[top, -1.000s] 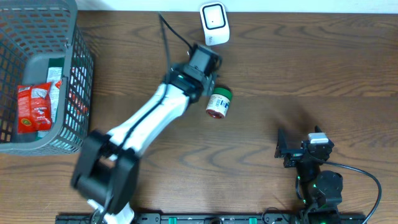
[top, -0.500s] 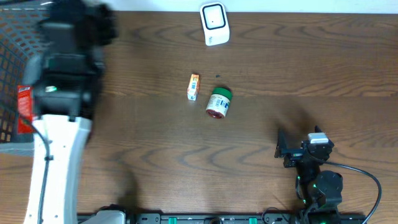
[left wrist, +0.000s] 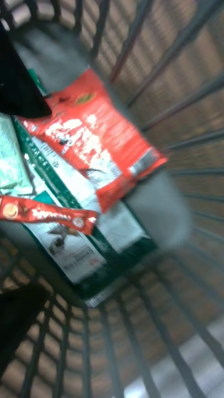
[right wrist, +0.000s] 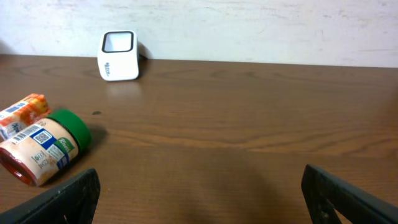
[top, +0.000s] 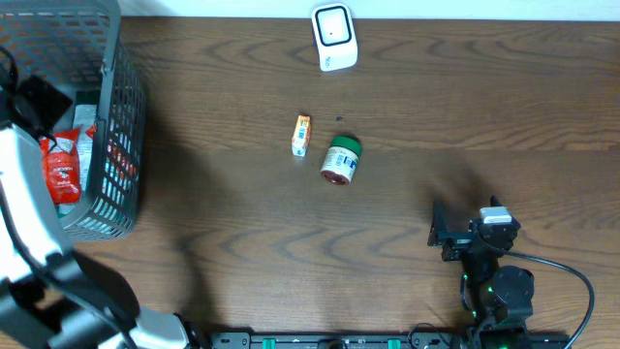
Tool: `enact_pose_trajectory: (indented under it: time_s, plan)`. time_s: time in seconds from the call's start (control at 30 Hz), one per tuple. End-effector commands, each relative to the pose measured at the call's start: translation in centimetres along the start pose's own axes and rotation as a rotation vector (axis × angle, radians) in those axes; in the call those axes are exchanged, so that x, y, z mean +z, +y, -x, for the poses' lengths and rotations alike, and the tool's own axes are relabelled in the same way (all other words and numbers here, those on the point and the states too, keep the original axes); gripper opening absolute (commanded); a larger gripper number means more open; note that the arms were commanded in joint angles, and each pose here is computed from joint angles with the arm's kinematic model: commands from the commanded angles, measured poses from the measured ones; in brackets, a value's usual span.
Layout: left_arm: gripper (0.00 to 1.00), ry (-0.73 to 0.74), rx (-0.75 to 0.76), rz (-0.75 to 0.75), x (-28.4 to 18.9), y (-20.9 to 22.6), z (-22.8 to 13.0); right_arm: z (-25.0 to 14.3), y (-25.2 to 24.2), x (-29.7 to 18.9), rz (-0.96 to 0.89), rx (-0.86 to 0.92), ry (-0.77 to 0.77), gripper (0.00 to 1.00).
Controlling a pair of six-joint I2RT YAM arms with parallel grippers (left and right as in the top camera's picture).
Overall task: Scan the item barcode
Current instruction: 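Return the left gripper into the grey basket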
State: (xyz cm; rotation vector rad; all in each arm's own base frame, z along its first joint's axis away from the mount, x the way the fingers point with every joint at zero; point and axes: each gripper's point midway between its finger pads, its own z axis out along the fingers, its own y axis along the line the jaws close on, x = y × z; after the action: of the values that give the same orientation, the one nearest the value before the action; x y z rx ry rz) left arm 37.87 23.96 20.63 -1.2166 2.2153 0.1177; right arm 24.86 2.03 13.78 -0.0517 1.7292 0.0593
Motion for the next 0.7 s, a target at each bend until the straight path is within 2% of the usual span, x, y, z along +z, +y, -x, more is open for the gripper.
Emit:
enact_pose_trajectory:
  time_s: [0.0, 0.07, 0.4, 0.47, 0.67]
  plan:
    - [0.66, 0.157, -0.018, -0.058, 3.6, -0.5, -2.9, -0.1, -0.3, 0.0, -0.014, 0.014, 0.003, 0.99]
    - [0.53, 0.214, -0.002, -0.034, 5.5, -0.1, -4.3, -0.1, -0.3, 0.0, -0.014, 0.014, 0.003, 0.99]
    - [0.52, 0.375, 0.034, 0.026, 10.8, 0.6, -8.8, -0.1, -0.3, 0.0, -0.014, 0.014, 0.003, 0.99]
    - [0.46, 0.405, 0.041, 0.036, 11.6, 0.7, -9.8, -0.1, -0.3, 0.0, -0.014, 0.014, 0.003, 0.99]
    - [0.44, 0.459, 0.062, 0.052, 13.2, 0.5, -12.1, -0.1, -0.3, 0.0, -0.014, 0.014, 0.003, 0.99]
